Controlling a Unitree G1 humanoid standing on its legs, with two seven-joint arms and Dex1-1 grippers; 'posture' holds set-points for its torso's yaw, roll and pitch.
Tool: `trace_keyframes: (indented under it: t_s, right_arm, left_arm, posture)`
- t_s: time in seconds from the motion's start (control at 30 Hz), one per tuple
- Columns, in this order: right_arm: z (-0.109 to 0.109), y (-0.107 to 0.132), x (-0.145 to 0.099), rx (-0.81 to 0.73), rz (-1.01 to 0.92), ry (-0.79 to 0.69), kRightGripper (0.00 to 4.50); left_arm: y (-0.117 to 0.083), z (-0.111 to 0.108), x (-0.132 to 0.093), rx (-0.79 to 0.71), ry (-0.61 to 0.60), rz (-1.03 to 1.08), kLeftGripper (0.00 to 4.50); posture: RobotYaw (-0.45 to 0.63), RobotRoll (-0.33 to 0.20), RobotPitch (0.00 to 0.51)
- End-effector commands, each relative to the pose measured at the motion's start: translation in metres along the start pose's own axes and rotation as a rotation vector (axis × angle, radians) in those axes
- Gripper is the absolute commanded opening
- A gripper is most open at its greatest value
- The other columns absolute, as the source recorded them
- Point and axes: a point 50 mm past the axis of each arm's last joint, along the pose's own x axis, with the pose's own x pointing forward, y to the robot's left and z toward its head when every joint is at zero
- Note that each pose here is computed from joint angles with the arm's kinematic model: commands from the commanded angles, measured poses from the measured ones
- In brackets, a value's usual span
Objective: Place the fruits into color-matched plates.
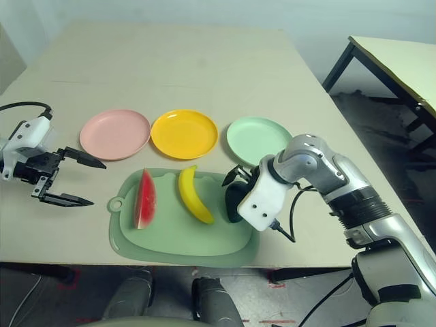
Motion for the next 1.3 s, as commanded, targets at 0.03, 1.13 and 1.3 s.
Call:
trace_keyframes:
  t_s: [0.03,1.13,1.3]
  right_arm:
    - [0.003,0.004,0.004,0.004,0.029,-0.004,4.50]
    - [-0.052,-0.017,-0.044,0.289,-0.181,0.237,3.13]
    - [-0.086,-0.013,-0.057,0.415,-0.270,0.389,3.13]
  left_arm:
    - [0.000,0.000,-0.001,0.000,0.018,-0.007,4.47]
    - [0.009,0.020,0.010,-0.040,-0.134,-0.004,4.50]
    - [0.015,0.020,0.009,-0.120,-0.130,0.060,4.50]
  posture:
    - [0.24,0.000,0.130]
    - [0.21,0.000,0.126]
    - [0.21,0.000,0.124]
